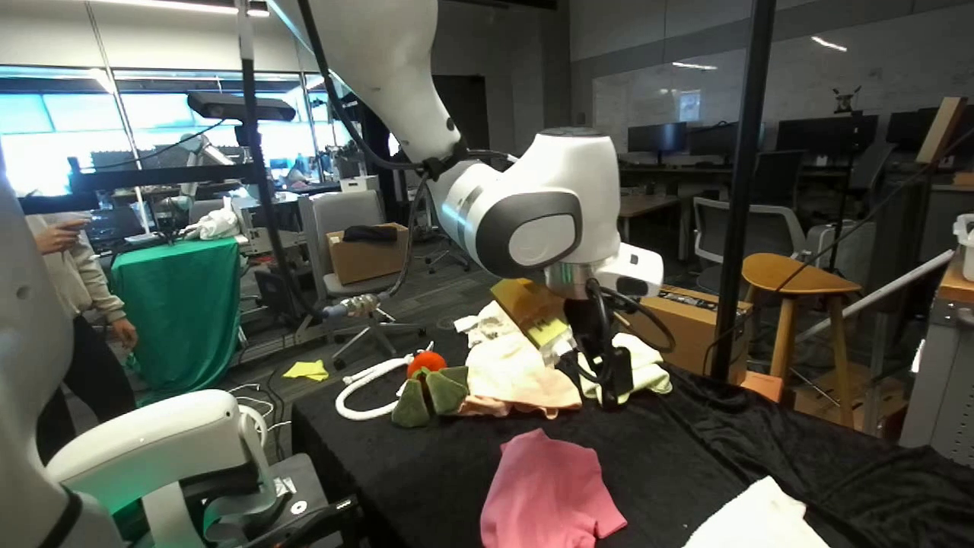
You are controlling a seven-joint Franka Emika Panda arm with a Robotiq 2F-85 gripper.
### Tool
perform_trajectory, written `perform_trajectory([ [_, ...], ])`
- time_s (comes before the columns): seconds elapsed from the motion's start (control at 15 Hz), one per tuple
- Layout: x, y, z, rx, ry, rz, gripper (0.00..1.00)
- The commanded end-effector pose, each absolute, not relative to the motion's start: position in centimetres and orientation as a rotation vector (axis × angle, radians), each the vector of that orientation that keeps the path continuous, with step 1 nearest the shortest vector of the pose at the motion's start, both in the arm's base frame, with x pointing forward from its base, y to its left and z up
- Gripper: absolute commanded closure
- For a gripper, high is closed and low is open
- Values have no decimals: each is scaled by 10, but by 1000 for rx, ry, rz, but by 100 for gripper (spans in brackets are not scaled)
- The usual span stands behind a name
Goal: Move all the clothes, the orange object and put together on the left side of the table
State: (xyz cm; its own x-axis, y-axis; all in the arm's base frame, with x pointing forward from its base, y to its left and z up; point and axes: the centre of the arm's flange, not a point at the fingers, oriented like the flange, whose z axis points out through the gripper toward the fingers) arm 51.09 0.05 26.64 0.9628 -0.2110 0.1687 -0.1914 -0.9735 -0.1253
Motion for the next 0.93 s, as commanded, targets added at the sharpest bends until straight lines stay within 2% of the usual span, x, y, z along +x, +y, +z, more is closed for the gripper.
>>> perform_trajectory([
  [0.0, 520, -71, 267, -3027, 426, -319, 0],
  [0.53, 558, -192, 258, -2977, 703, -277, 0],
  [0.87, 560, -247, 248, -2951, 720, -193, 0],
])
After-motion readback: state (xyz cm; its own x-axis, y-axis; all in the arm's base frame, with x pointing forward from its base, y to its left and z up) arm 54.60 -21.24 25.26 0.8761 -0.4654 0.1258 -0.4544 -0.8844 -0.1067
